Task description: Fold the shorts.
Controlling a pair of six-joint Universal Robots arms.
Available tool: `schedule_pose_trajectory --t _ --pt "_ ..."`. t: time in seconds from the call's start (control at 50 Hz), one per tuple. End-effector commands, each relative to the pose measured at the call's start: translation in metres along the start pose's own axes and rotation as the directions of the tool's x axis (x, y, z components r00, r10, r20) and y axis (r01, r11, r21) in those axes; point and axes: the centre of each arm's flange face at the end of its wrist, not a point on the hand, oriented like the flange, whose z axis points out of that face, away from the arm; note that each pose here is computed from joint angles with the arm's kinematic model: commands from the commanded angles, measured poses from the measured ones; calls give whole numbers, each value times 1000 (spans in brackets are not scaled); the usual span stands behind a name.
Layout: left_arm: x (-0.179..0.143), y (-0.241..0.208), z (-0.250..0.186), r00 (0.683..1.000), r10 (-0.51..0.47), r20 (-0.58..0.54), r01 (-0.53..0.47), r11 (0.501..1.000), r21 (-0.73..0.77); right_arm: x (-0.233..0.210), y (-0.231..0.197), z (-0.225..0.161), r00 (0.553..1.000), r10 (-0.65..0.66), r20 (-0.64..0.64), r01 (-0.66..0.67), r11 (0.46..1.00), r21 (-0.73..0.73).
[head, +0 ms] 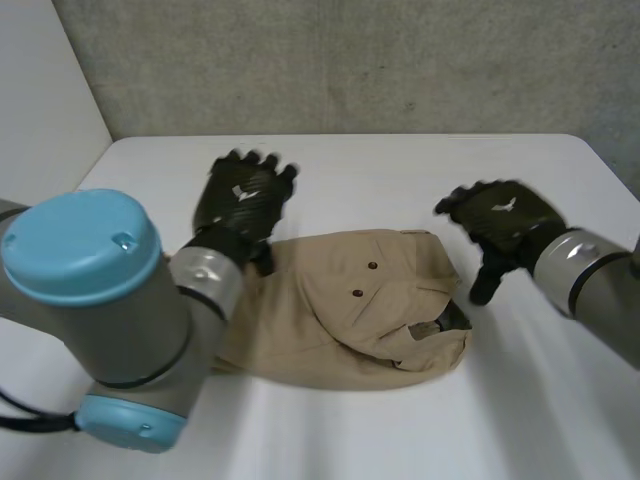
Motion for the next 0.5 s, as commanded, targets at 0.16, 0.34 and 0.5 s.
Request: schedule_pose_trajectory --t 0.16,0.34,0.5 --pt "-42 70 9 998 15 62 4 955 -295 -77 13 -19 973 8 229 3 999 -46" --pt "-36 85 13 1000 15 27 -5 943 -333 -95 34 -7 989 -54 136 64 995 -75" --pt "-27 87 6 1000 18 -9 -21 935 -353 -89 29 4 992 -124 15 124 992 6"
